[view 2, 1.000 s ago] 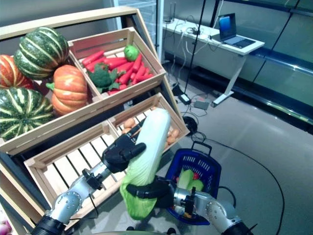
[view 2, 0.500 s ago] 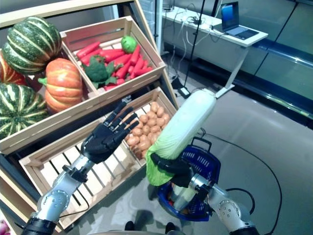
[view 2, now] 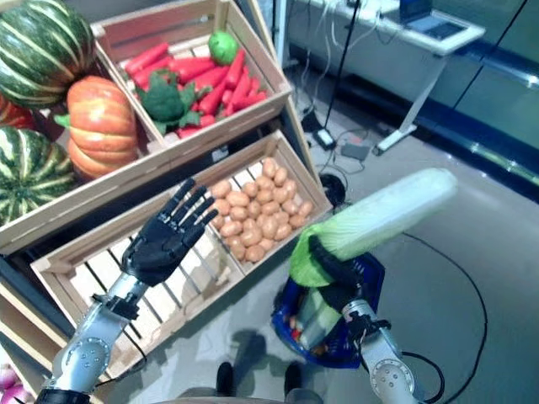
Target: Put vegetables into the basket
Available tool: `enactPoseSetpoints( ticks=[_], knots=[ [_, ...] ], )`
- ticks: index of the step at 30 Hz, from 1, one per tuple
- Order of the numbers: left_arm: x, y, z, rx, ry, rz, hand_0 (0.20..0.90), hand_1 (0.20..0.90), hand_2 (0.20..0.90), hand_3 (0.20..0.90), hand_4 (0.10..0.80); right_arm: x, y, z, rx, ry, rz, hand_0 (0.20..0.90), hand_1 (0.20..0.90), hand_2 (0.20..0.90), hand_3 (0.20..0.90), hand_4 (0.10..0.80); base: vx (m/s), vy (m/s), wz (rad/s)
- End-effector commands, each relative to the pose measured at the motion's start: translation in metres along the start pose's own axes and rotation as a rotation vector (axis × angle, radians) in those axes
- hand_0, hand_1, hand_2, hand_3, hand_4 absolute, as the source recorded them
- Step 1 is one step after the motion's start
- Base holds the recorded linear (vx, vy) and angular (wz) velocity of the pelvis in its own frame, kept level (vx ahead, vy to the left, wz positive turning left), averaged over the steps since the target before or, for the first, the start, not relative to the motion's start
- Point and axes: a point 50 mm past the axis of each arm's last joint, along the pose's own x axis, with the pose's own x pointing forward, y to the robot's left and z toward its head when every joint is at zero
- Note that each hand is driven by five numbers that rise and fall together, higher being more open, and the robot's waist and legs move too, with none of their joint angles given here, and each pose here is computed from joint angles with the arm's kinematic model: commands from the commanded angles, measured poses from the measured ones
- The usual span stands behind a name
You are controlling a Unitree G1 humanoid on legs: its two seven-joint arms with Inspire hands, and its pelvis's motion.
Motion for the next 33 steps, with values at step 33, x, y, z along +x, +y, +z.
enactPoseSetpoints(
  ticks=[33],
  knots=[
    [0.098, -0.072, 0.071, 0.028, -0.373, -0.376, 0.900, 0.900, 0.900, 0.900, 0.800, 0.119, 0.050, 0.147, -0.141, -0.452, -0.239, 0.300, 0.300, 0.300, 0.300, 0.400, -0.091, -0.040, 0.07]
  ],
)
